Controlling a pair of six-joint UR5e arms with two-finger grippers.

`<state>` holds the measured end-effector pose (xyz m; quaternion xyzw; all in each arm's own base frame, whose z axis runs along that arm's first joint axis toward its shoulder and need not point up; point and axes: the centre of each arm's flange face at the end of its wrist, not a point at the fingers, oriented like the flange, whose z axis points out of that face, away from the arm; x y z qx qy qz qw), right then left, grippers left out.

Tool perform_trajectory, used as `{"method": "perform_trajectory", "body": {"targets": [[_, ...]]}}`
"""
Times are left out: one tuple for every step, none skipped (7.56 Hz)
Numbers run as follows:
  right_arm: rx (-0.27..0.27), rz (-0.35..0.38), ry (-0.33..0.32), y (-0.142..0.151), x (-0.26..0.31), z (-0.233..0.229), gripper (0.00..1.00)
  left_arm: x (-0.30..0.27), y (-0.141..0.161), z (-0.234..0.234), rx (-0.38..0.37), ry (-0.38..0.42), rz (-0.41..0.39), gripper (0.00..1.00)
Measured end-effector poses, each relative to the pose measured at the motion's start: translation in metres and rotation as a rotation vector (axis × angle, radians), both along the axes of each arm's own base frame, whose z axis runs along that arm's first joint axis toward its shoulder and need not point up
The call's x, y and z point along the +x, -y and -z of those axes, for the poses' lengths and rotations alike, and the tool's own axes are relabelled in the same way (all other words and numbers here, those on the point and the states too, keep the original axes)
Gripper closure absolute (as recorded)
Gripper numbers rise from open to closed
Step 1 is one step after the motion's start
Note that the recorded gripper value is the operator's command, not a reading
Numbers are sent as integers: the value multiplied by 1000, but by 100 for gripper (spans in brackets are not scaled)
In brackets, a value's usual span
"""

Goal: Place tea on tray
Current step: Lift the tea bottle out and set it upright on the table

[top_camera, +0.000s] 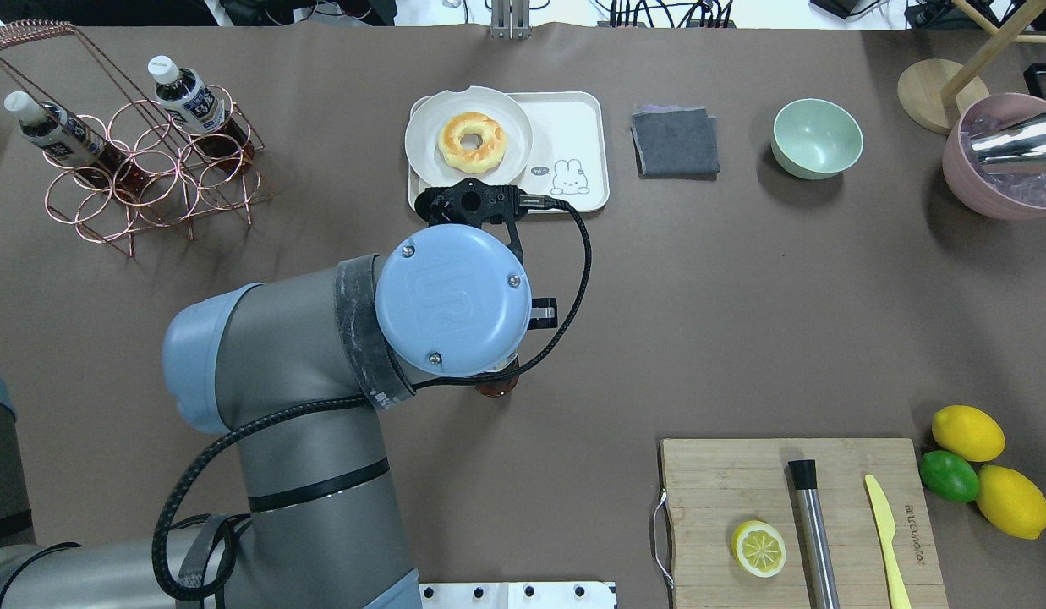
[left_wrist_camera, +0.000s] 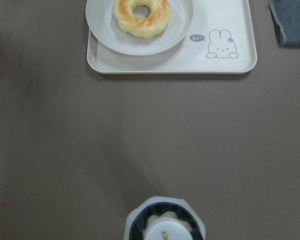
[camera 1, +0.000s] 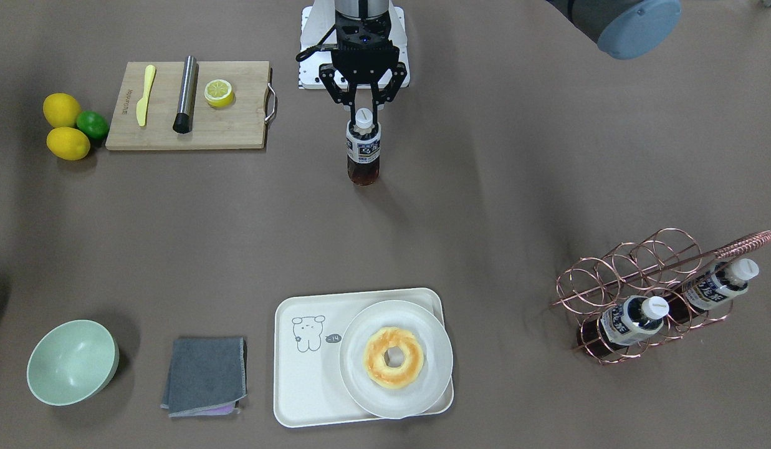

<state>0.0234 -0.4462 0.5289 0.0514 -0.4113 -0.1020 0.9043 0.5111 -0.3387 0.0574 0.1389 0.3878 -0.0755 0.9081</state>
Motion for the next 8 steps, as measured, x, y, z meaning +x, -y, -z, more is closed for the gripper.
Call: {"method": "perform_trajectory", "body": {"targets": [[1,-1,0,0,0,0,0,3,-4,-1,2,0,-4,100],[4,-1,0,0,0,1,0,4,-6,-2,3,0,-6,100],[7,-3,0,1,0,4,0,5,-7,-6,3,3,-8,45],[14,-4,1,3,0,7,0,6,-8,-8,7,5,-3,6],[28,-8,2,3,0,16,0,7,-8,-9,14,9,2,3],[34,-28,5,4,0,30,0,8,-10,-10,20,11,0,3],[29,-58,11,7,-3,47,0,6,-11,-8,26,8,-1,3],[21,-88,26,16,-10,69,0,-9,-7,-5,38,-7,6,3]]}}
